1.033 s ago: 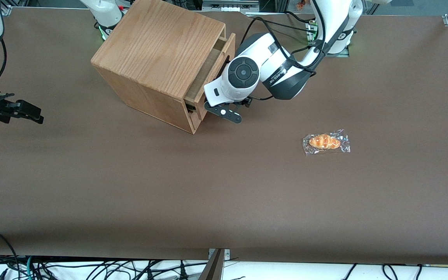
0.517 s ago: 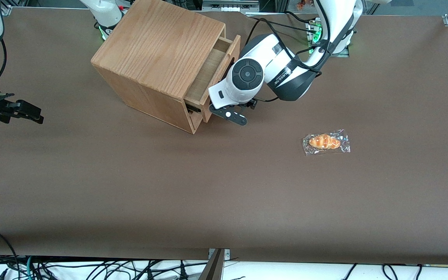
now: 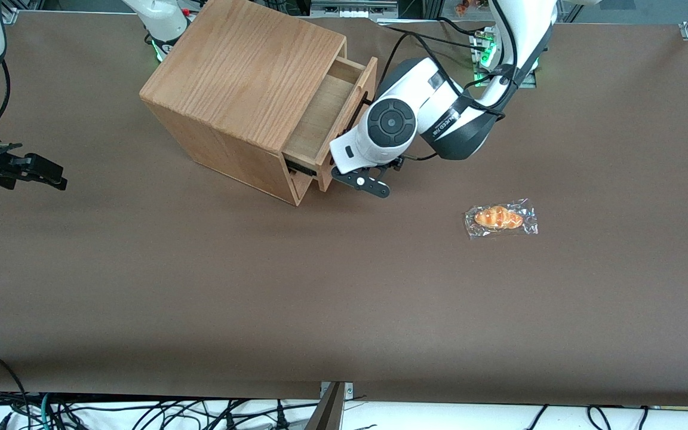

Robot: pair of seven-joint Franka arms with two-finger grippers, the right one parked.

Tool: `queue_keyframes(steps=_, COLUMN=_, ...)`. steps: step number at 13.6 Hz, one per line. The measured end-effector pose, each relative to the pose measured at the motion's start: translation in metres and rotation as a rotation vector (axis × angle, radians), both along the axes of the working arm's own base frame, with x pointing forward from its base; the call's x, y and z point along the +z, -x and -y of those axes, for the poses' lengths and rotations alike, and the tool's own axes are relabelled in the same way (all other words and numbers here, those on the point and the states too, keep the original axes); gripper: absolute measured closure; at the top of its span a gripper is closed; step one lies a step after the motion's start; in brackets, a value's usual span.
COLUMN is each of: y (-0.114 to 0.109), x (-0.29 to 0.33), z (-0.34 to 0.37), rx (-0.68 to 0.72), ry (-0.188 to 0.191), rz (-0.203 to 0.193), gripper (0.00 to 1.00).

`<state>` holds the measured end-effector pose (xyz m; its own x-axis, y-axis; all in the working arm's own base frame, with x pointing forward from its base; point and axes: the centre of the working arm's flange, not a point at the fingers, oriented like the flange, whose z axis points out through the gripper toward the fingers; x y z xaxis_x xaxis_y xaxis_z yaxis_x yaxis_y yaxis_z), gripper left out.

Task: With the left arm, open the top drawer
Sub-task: 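Pull the drawer out of the cabinet by its handle with the left gripper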

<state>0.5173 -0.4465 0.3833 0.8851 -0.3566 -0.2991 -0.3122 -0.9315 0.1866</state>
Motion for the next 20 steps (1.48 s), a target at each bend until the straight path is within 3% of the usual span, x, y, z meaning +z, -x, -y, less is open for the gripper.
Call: queue_keyframes(steps=20, y=-0.019, x=0.002, z=-0.038, rx=0.017, ry=-0.008, rz=-0.017, gripper=0.0)
